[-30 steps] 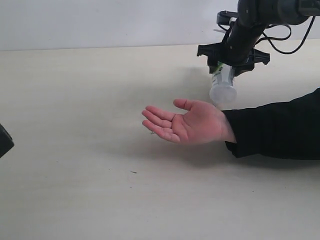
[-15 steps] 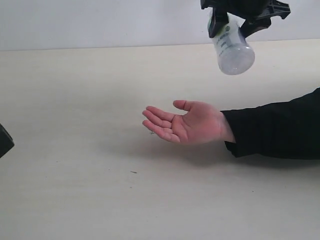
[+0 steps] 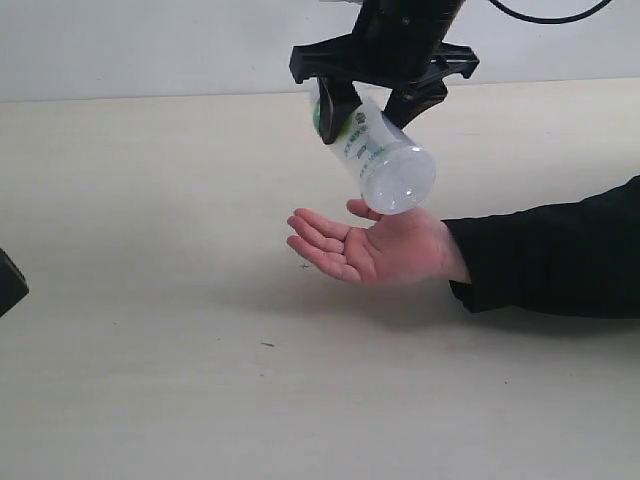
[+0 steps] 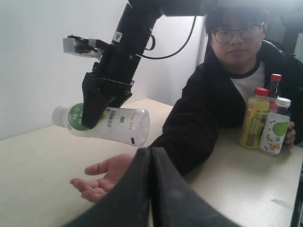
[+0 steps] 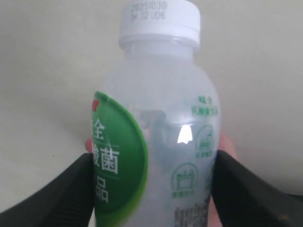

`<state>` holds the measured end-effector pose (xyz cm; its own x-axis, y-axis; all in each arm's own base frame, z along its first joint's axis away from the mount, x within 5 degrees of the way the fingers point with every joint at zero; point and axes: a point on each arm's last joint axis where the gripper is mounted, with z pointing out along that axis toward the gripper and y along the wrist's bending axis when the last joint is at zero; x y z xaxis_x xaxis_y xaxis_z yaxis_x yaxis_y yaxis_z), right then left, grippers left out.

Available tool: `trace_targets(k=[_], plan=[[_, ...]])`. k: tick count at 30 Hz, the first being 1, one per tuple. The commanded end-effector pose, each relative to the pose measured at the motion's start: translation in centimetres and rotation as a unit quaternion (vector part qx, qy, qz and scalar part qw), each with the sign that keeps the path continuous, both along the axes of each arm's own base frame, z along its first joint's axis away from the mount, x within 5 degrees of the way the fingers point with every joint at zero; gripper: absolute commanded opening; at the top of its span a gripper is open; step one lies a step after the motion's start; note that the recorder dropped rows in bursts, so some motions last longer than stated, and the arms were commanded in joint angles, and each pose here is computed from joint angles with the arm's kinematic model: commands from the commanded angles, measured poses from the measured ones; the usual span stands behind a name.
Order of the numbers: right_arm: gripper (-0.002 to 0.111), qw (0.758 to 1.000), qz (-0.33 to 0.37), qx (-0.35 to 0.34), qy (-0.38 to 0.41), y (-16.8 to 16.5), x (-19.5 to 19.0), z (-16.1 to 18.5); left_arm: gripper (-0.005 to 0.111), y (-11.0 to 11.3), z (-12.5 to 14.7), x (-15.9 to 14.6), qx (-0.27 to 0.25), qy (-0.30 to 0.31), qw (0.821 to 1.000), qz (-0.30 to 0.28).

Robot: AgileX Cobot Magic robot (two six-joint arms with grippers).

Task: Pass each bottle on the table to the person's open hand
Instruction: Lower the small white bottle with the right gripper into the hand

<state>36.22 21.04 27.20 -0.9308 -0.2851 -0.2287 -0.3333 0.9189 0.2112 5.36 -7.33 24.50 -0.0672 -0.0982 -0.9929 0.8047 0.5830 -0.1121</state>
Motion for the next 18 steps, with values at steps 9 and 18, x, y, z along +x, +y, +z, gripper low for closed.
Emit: trace_targets(k=[9, 18], plan=[[0.0, 0.999, -0.025, -0.03, 0.009, 0.6, -1.4, -3.9, 0.001, 0.1, 0.1, -0.1, -0.003, -0.005, 1.0, 0.0], [0.0, 0.999, -0.049, -0.013, -0.001, 0.5, -1.8, -6.6, 0.001, 0.1, 0.1, -0.1, -0.003, -0.005, 1.0, 0.0]])
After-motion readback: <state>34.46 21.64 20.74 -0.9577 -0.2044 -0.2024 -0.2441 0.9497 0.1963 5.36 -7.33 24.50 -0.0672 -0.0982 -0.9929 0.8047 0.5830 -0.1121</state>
